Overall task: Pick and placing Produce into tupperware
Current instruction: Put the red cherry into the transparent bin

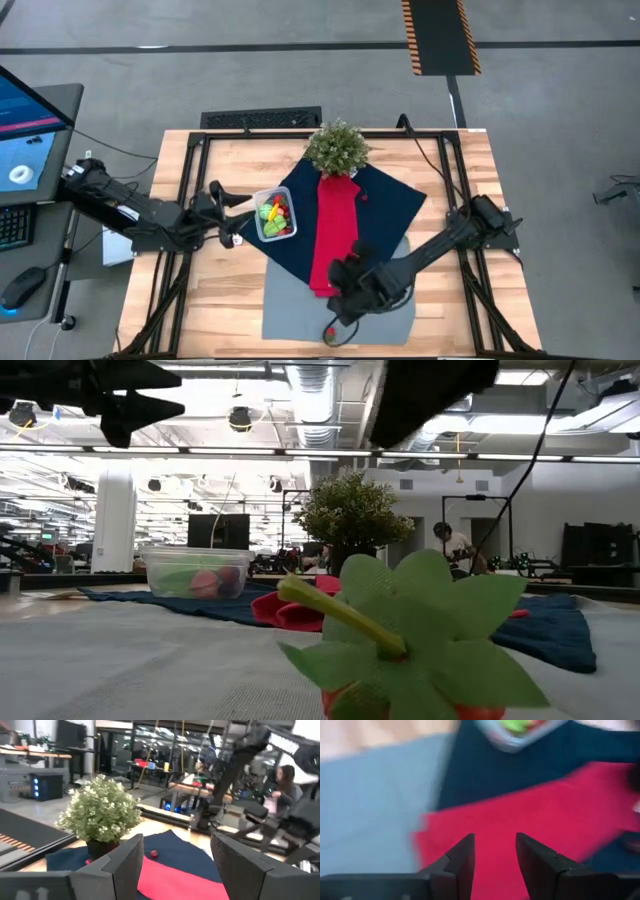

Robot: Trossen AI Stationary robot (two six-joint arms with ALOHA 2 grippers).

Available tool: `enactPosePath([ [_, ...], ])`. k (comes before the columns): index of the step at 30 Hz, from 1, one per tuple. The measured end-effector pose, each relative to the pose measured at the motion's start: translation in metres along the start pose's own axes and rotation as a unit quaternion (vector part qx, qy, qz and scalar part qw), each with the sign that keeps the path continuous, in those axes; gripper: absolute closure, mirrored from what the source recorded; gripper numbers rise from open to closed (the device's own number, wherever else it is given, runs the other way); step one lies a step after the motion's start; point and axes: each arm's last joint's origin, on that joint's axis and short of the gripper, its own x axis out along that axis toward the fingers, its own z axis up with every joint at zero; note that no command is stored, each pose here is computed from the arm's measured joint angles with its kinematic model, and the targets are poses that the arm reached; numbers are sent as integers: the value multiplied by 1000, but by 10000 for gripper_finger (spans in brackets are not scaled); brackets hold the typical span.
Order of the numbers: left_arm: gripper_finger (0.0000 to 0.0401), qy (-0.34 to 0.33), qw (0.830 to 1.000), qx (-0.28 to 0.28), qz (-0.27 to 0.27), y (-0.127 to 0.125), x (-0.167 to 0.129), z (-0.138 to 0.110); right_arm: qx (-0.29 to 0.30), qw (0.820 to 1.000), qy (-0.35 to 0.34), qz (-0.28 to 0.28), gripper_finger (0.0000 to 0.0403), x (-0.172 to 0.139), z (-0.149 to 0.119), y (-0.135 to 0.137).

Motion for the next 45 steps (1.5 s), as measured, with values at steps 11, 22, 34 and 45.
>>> enactPosePath([
  [11,179,32,996,6,-84,-1,16,-9,-26,998,25,-47,281,17,-6,-4],
  [22,179,76,992,29,-96,6,36,-25,-80,978,46,-190,281,33,7,-50],
  [34,179,91,992,15,-81,5,41,-33,-22,993,-15,-113,281,45,21,-65],
  [45,179,71,991,3,-110,2,42,-28,28,981,-172,86,281,32,3,-102],
])
